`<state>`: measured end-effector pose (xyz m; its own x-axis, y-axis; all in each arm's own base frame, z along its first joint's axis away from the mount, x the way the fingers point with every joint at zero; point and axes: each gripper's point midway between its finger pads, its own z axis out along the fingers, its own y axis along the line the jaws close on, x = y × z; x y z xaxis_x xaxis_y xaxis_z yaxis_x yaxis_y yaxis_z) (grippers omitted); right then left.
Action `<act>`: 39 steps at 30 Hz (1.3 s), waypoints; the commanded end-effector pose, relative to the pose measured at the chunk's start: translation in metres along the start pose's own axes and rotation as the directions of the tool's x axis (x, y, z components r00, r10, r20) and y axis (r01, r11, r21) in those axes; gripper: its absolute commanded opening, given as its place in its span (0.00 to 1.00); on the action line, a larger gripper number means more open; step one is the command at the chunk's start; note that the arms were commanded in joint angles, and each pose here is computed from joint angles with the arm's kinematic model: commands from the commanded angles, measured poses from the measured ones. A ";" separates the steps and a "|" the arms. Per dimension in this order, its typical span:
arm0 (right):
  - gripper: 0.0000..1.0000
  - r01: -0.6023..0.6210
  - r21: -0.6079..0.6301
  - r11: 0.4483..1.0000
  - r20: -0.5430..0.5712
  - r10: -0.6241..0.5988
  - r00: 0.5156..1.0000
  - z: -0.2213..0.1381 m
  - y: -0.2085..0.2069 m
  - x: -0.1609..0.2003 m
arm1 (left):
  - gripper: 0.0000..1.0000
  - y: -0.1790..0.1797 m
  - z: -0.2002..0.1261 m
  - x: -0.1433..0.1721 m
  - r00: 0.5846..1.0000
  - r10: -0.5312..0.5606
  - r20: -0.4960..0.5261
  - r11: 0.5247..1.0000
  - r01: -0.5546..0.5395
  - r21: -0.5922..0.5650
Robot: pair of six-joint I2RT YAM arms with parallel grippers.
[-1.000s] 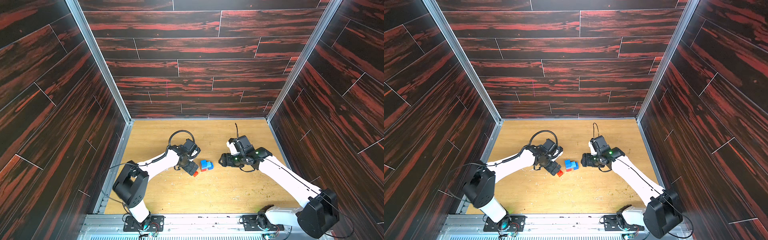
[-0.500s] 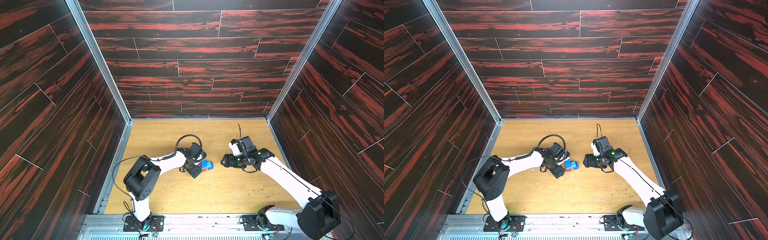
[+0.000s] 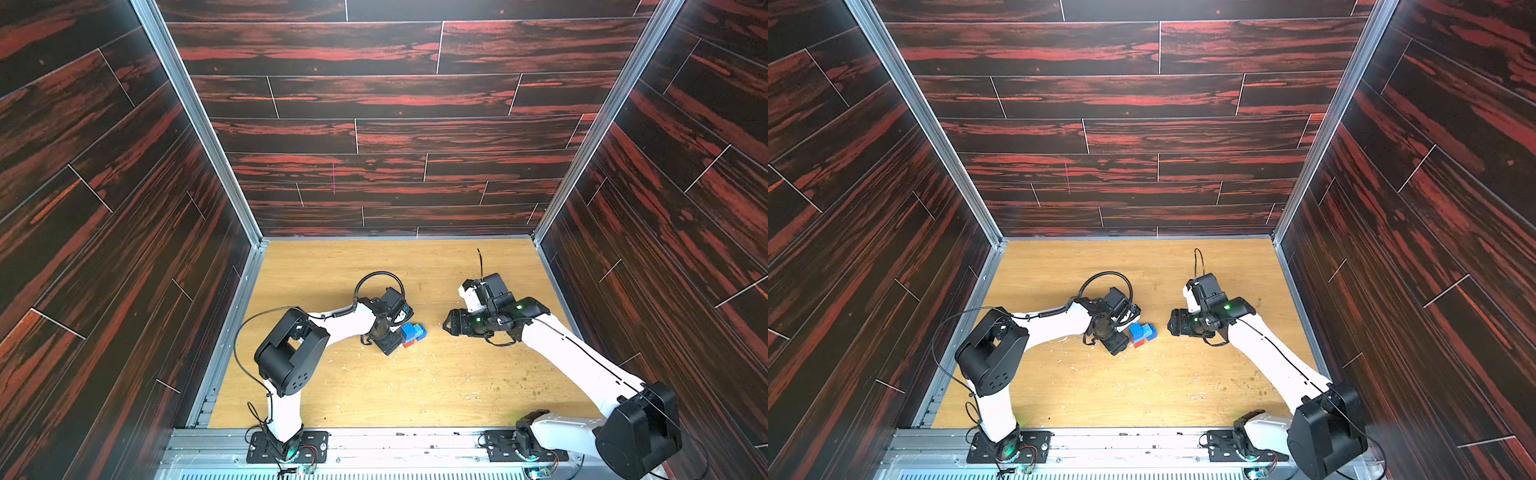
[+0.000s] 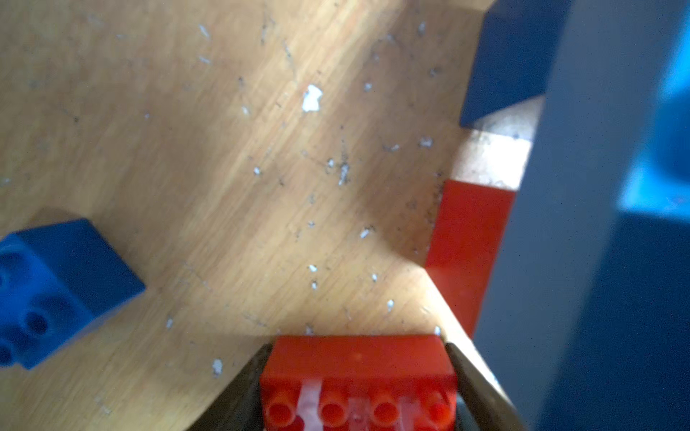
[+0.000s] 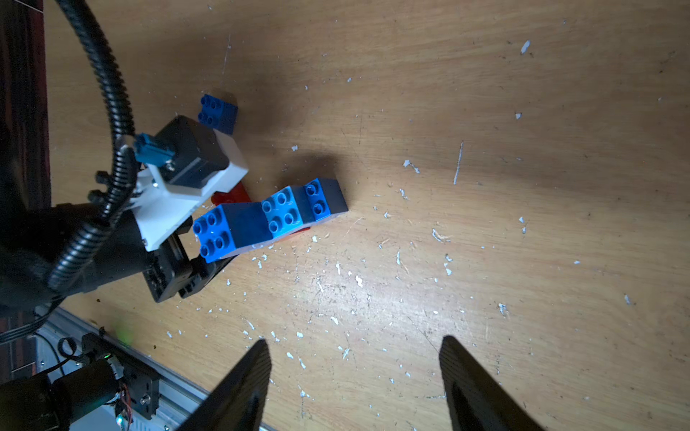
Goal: Assemble a giraffe with lego
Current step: Pick up the lego brick from the center of the board, then place the lego brick at the center of the board.
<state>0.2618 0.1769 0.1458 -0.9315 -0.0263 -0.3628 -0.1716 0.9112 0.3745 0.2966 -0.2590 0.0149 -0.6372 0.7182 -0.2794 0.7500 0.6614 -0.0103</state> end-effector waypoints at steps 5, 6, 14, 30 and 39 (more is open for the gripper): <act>0.73 0.005 -0.004 1.000 -0.016 -0.005 1.000 -0.004 -0.001 0.006 | 0.60 0.013 -0.010 0.013 0.994 -0.106 -0.028 0.993 0.105 -0.048; 0.73 0.004 -0.005 1.000 -0.018 -0.004 1.000 -0.004 -0.001 0.006 | 0.59 0.013 -0.011 0.014 0.991 -0.132 -0.031 0.990 0.130 -0.051; 0.73 -0.012 0.000 1.000 -0.047 0.012 0.999 0.002 -0.004 0.013 | 0.55 0.024 -0.046 0.049 0.877 -0.481 -0.015 0.865 0.472 -0.171; 0.77 0.151 0.135 0.979 -0.120 -0.135 0.984 0.067 0.009 0.056 | 0.55 0.024 -0.038 0.062 0.659 -0.751 0.038 0.643 0.743 -0.182; 0.78 0.166 0.149 0.975 -0.070 -0.157 0.985 0.092 0.013 0.058 | 0.65 0.022 -0.020 0.065 0.651 -0.759 0.017 0.638 0.749 -0.181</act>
<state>0.2265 0.2219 0.0548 -0.9214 -0.2223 -0.3188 -0.2916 0.9377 0.1889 0.2690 -0.1989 0.0225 -0.9806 -0.0161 -0.1953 -0.0050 0.9983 -0.0573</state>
